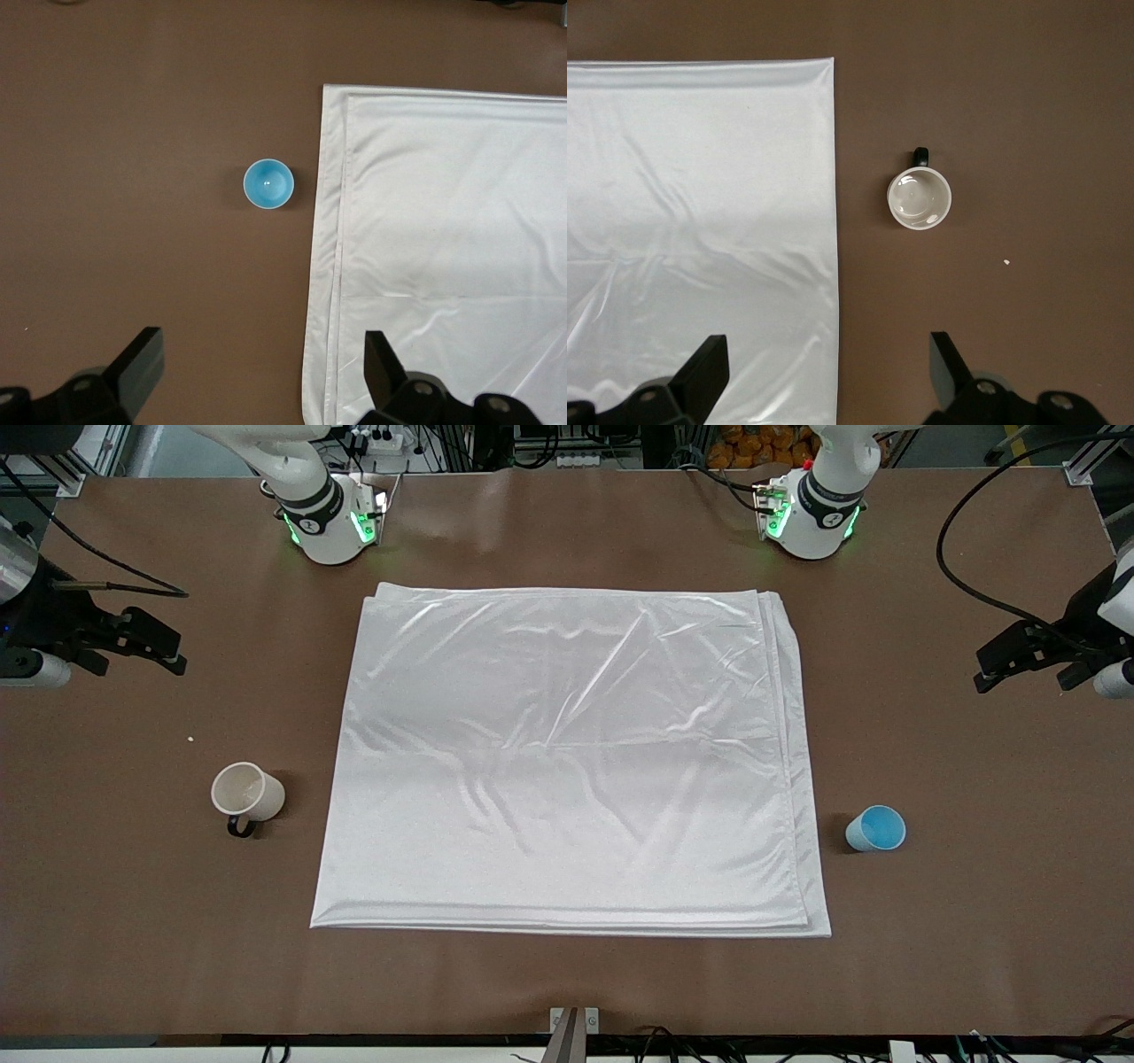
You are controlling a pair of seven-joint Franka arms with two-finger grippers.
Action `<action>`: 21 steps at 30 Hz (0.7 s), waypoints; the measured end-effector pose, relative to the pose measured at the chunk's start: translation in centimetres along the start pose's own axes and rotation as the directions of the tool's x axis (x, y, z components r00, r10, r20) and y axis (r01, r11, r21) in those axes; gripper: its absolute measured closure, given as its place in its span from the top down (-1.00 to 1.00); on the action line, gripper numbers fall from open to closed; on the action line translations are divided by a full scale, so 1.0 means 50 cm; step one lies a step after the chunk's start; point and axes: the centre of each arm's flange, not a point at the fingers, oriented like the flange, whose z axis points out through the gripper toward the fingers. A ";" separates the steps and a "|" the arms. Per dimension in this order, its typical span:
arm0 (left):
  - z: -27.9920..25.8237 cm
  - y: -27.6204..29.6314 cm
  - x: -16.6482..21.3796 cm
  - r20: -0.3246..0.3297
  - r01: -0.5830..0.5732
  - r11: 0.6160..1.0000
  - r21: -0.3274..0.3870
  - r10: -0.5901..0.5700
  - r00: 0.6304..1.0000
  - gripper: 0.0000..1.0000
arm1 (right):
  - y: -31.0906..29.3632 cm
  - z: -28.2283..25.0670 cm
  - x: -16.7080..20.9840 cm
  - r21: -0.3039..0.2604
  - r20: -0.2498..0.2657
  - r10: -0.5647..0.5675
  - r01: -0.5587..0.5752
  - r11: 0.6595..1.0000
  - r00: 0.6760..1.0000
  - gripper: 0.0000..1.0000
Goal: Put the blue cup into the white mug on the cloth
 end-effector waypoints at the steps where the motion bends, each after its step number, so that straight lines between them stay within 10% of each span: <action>1: 0.000 0.000 0.000 0.000 0.000 1.000 0.000 0.000 1.000 1.00 | 0.001 0.001 0.000 0.000 0.001 0.001 -0.001 1.000 1.000 1.00; 21: 0.053 -0.011 0.014 0.047 0.009 1.000 0.000 -0.009 0.999 1.00 | 0.048 0.066 0.012 -0.004 0.060 0.040 -0.039 0.999 0.997 1.00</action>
